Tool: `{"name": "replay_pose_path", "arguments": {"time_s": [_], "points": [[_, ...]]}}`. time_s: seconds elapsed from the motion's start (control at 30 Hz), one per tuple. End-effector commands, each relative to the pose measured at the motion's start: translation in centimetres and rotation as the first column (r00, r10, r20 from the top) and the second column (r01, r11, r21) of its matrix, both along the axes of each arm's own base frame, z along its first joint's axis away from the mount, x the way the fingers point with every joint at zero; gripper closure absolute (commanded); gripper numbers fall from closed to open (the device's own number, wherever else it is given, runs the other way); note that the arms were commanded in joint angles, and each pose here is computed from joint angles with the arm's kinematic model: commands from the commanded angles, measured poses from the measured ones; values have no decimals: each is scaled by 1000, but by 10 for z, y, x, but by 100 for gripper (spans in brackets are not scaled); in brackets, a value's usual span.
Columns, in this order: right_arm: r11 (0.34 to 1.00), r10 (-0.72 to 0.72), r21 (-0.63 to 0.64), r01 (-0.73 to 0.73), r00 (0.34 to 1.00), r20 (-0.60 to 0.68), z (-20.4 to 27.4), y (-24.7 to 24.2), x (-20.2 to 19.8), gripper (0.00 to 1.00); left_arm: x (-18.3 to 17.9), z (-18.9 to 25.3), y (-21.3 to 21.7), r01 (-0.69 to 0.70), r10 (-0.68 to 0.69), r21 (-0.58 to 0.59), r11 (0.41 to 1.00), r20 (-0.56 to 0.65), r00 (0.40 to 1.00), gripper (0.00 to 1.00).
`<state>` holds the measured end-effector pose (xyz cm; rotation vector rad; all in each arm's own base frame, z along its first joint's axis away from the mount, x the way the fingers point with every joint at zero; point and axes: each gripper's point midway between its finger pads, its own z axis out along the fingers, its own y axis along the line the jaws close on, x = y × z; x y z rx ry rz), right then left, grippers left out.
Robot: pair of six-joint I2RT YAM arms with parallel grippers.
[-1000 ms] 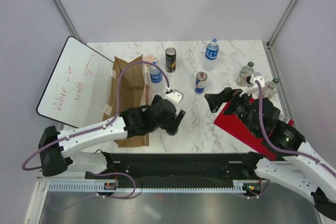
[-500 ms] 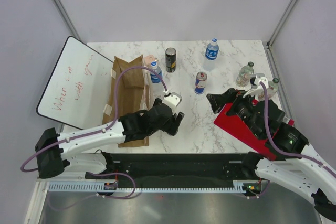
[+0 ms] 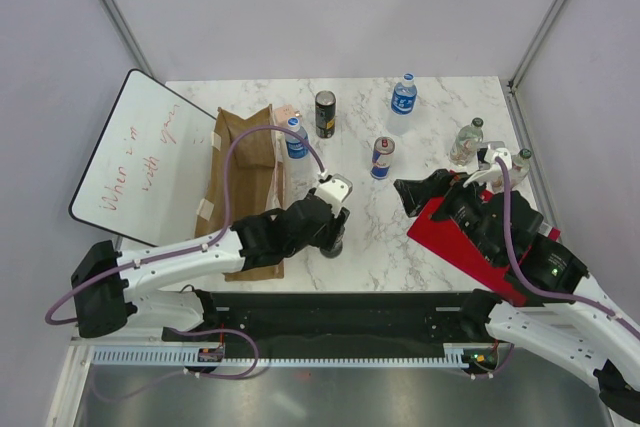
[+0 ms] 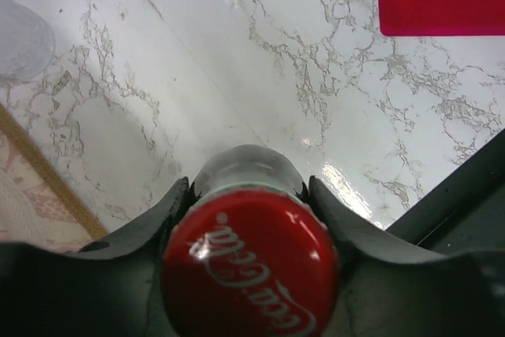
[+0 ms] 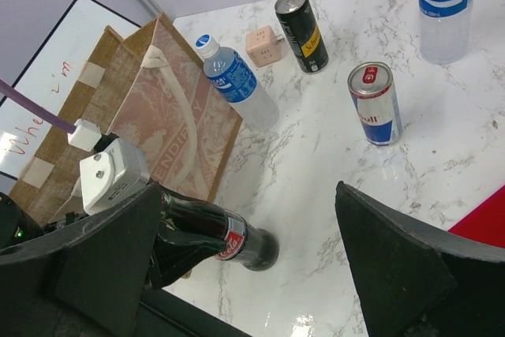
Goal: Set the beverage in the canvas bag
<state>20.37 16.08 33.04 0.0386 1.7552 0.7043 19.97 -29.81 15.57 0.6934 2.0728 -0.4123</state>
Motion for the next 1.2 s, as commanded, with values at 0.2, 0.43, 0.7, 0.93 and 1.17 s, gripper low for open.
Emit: {"name": "replay_pose_path", "arguments": {"time_s": [0.2, 0.43, 0.7, 0.93, 1.17], "points": [[1000, -9, 21, 9, 1000, 13, 5, -2, 0, 2, 10, 31, -15, 11, -8, -42, 999, 58, 998, 98], [1000, -12, 29, 12, 1000, 10, 4, -3, -1, 2, 16, 98, -22, 11, 0, -100, 995, 101, 995, 98], [1000, -5, 29, 4, 1000, 19, 9, -2, -1, 2, 28, 190, -11, -8, 28, -90, 996, 218, 976, 98], [999, 10, 44, -11, 1000, 29, 19, 0, -3, 2, 52, 276, 27, -118, 128, -51, 992, 409, 904, 98], [997, 37, 66, -38, 999, 23, 23, 7, -5, 2, 86, 339, 95, -280, 298, -114, 953, 506, 810, 98]]}}
